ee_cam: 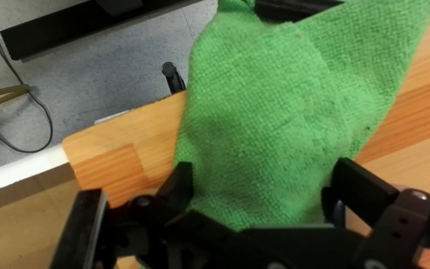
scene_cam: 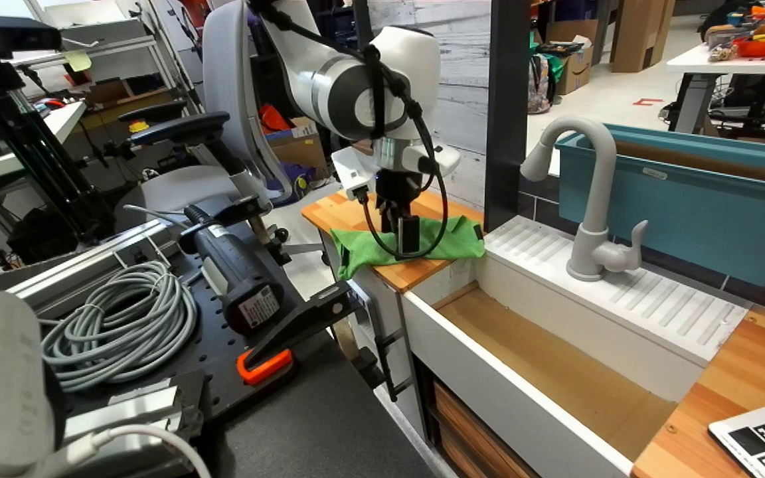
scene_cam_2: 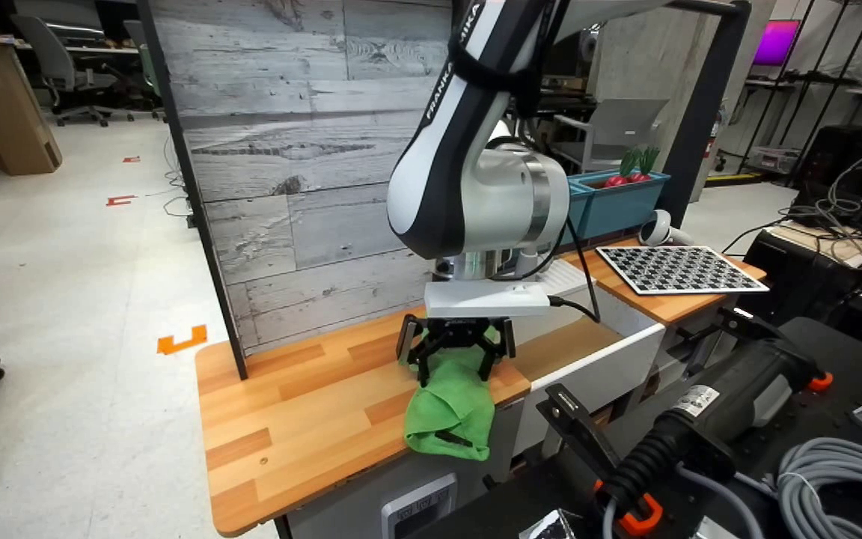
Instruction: Move the green towel to the right
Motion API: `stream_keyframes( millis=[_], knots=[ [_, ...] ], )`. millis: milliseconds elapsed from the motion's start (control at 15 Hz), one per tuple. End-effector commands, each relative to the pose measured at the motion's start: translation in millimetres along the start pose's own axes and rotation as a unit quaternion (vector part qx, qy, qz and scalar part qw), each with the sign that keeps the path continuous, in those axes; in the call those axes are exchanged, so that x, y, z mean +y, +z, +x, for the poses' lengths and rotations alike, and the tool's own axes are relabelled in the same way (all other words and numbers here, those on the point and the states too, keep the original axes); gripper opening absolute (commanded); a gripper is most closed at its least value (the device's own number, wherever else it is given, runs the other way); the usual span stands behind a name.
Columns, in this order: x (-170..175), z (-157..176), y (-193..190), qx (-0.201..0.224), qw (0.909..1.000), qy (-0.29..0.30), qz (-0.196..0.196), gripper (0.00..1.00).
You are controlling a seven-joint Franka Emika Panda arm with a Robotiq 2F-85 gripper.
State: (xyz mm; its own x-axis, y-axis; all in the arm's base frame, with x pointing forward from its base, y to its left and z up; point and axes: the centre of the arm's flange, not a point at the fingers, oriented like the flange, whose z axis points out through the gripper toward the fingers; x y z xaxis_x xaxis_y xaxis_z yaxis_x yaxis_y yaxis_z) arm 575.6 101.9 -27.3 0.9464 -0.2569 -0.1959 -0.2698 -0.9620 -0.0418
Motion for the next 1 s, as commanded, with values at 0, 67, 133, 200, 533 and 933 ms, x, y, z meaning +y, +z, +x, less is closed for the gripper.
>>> stream_keyframes(
  millis=[0,67,133,200,533,933],
  knots=[
    [3.0,-20.2,-20.7,0.007,1.0000,-0.003,-0.001,1.00],
    [2.4,-27.2,-28.0,0.016,0.9999,-0.006,0.000,1.00],
    [1.1,-34.6,-37.1,0.027,0.9996,-0.010,-0.001,1.00],
    [-0.4,-40.3,-43.6,0.032,0.9994,-0.013,0.000,1.00],
    [-13.2,-76.0,-87.5,0.064,0.9974,-0.031,0.015,1.00],
    [-18.3,-66.3,-85.9,0.054,0.9978,-0.037,0.007,1.00]
  ],
)
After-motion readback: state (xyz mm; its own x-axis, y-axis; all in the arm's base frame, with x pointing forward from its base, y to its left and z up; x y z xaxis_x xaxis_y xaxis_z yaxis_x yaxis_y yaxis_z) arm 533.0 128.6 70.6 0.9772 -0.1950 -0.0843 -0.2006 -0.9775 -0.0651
